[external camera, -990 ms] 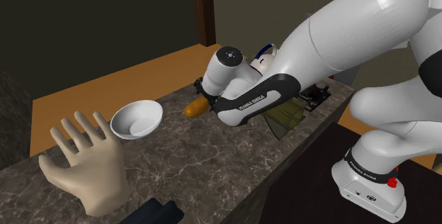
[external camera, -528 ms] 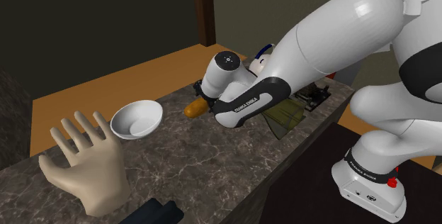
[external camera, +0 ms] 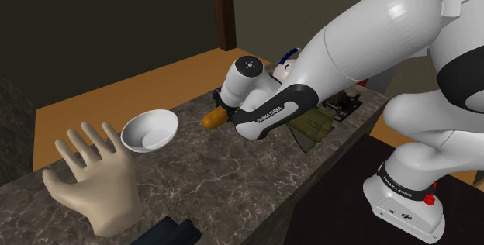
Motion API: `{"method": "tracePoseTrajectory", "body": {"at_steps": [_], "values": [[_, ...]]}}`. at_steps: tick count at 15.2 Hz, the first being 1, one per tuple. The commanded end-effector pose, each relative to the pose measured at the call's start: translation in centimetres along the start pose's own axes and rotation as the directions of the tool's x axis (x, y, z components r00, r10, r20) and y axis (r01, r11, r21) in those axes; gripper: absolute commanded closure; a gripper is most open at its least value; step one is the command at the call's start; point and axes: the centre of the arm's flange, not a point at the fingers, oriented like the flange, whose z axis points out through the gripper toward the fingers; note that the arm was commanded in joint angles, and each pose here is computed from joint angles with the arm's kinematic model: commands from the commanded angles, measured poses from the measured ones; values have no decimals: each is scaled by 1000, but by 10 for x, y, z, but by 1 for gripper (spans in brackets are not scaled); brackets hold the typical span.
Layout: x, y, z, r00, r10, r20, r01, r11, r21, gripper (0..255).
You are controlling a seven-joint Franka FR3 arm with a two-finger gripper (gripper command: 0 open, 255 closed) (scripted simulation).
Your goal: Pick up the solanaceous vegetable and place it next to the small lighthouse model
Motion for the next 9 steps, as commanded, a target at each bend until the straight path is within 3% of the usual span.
{"method": "tracePoseTrajectory", "body": {"at_steps": [1, 9], "values": [[-1, 0, 0, 1000, -1, 0, 1, 1000, -1, 255], [2, -11, -18, 1000, -1, 0, 1, 1000, -1, 255]]}}
